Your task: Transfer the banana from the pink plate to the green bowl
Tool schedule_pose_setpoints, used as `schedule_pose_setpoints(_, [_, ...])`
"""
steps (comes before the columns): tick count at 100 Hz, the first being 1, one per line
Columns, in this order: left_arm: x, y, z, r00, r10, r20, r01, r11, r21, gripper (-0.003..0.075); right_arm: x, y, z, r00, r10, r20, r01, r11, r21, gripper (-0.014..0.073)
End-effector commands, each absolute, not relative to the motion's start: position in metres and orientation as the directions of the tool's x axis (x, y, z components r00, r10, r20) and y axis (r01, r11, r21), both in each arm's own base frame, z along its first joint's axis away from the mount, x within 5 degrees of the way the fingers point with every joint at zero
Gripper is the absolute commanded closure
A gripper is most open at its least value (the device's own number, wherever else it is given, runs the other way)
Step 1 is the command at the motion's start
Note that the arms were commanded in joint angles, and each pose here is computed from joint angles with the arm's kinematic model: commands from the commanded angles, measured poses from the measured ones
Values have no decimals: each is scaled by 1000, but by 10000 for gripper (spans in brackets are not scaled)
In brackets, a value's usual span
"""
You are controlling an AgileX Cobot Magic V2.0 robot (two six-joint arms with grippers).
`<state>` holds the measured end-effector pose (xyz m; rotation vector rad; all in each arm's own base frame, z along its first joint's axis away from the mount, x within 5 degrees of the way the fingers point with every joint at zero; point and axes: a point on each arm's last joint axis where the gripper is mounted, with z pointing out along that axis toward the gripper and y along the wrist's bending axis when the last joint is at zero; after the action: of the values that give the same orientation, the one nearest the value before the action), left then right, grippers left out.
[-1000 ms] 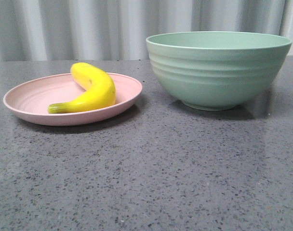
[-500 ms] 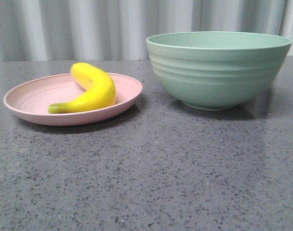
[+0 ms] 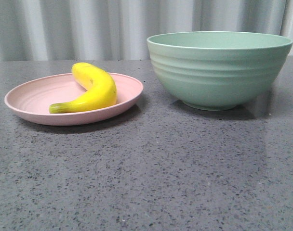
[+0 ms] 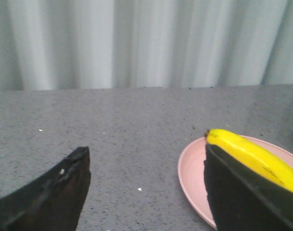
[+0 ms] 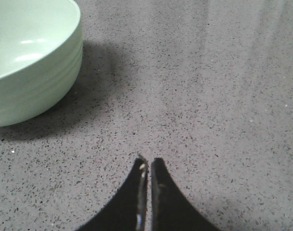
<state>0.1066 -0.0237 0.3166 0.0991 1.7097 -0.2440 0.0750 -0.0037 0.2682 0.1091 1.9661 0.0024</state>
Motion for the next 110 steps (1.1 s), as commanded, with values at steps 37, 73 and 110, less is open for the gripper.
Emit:
schedule_pose_setpoints(37, [162,-110,344,-345,22,-939,526,833,-174,263,79,-5,285,-302,66,-951,78,996,44,675])
schedule_pose_setpoints(73, [212,-165,319,-630,80,-772,489,814,-315,264,79,-5,285,-302,66,-951,78,996,44,675])
schedule_pose_setpoints(110, [243,-191,293,-725,144,-674,461,828,-319,264,79,-5,285,-302,66,-951,78,996,44,675])
